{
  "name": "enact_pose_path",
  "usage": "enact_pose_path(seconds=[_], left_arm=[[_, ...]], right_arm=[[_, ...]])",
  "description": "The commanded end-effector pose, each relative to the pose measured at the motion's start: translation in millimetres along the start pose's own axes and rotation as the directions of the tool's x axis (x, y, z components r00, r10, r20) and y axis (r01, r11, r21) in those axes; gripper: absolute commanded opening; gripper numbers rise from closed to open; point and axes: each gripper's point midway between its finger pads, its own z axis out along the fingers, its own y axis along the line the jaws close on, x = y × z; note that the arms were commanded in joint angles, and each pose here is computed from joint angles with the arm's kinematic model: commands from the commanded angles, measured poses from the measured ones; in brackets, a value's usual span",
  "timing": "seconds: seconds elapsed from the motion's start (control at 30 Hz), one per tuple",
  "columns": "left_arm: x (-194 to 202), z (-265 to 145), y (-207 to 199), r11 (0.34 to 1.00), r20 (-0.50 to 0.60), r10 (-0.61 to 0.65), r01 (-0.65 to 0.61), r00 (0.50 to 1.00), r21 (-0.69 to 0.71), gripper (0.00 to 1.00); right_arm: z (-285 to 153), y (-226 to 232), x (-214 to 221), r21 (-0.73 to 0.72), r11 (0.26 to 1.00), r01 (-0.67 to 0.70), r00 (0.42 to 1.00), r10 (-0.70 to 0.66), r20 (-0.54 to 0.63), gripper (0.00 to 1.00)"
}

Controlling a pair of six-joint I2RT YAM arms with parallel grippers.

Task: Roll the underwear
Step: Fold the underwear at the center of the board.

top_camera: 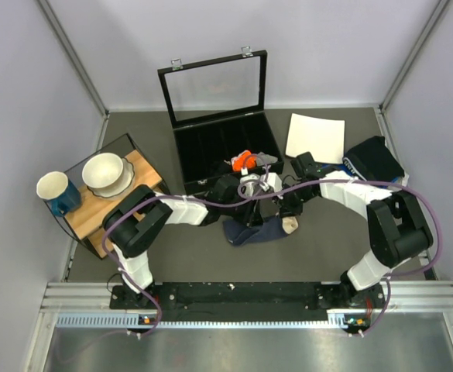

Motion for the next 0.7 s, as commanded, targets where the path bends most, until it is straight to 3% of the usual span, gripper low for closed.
enact_pose_path(seconds=[0.0, 0.23, 0.37, 0.67], left_arm=[[6.4, -10.8, 11.6, 0.997, 0.012, 0.025, -0.024, 1.000, -0.073, 0.46], [-49.4, -60.6, 12.2, 0.985, 0.258, 0.044, 0.002, 0.965, -0.174, 0.52], [-60.8, -82.5, 14.7, 0.977, 0.322, 0.052, 0.018, 0.945, -0.211, 0.54], [-38.3, -89.9, -43.5, 0.999, 0.341, -0.008, -0.004, 0.940, 0.035, 0.52]], right_arm=[[2.0, -25.7, -9.0, 0.060, 0.997, -0.055, 0.998, 0.054, 0.017, 0.00], [9.1, -23.5, -2.6, 0.042, 0.997, -0.071, 0.997, 0.071, 0.004, 0.00], [12.5, -24.8, 1.1, 0.042, 0.995, -0.087, 0.996, 0.087, -0.008, 0.00], [19.7, -26.5, 7.1, 0.038, 0.991, -0.128, 0.991, 0.129, -0.025, 0.00]])
